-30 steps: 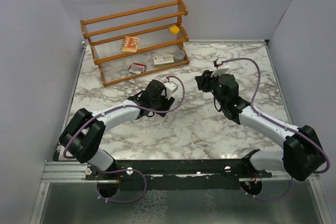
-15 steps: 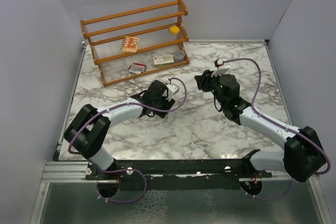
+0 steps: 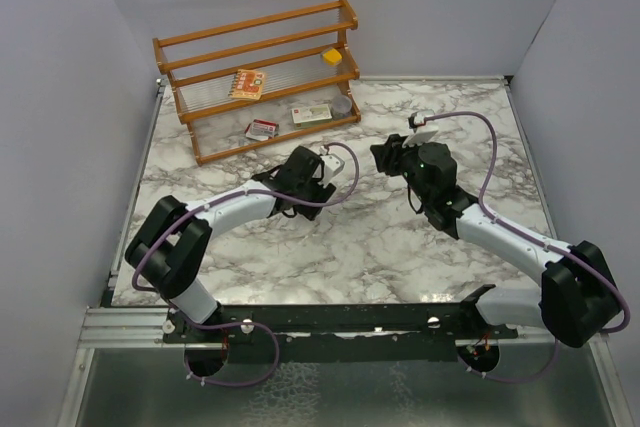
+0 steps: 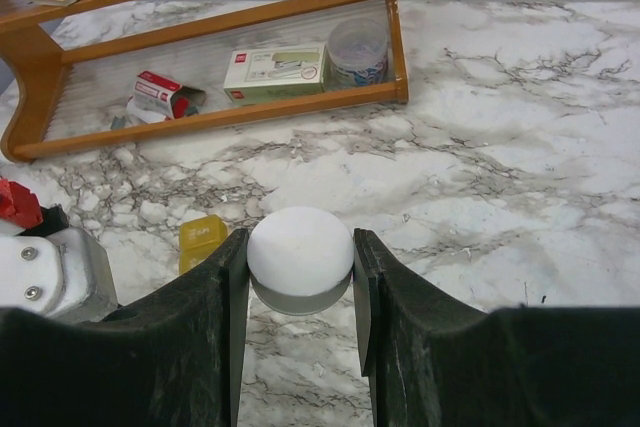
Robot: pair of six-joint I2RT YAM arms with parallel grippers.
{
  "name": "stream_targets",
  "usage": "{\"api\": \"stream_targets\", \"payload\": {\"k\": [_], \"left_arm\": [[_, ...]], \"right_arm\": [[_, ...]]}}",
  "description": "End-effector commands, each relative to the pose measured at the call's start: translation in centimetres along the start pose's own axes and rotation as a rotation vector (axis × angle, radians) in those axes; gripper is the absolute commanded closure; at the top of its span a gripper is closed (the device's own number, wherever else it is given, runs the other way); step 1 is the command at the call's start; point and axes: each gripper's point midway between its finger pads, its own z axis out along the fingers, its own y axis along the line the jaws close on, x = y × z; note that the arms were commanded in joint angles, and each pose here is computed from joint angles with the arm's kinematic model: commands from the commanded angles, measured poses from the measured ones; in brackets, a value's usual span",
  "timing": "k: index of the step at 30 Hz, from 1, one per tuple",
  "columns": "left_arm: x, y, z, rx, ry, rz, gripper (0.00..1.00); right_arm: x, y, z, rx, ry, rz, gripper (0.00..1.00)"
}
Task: Sort the pills into containers
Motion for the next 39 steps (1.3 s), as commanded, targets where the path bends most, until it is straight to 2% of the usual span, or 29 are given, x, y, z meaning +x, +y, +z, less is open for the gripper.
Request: {"api": "stream_targets", "payload": {"k": [1,13,39], "left_arm": [[-0.25,0.50,-0.11,-0.017,0.036,0.018,1.00],[0.41,0.47,-0.82,-0.017,0.103,0.014,1.00],[0.16,-0.40,-0.36,0.017,0.142,0.034,1.00]], "right_arm": [[-0.94,0.33,-0.36,-0.020,-0.039,0.017,0.99],[-0.97,0.36,-0.37,-0.022,-0.043,0.020,0.99],[-0.46,0.18,-0.28,-0.017,-0.037,0.015,0.99]]}}
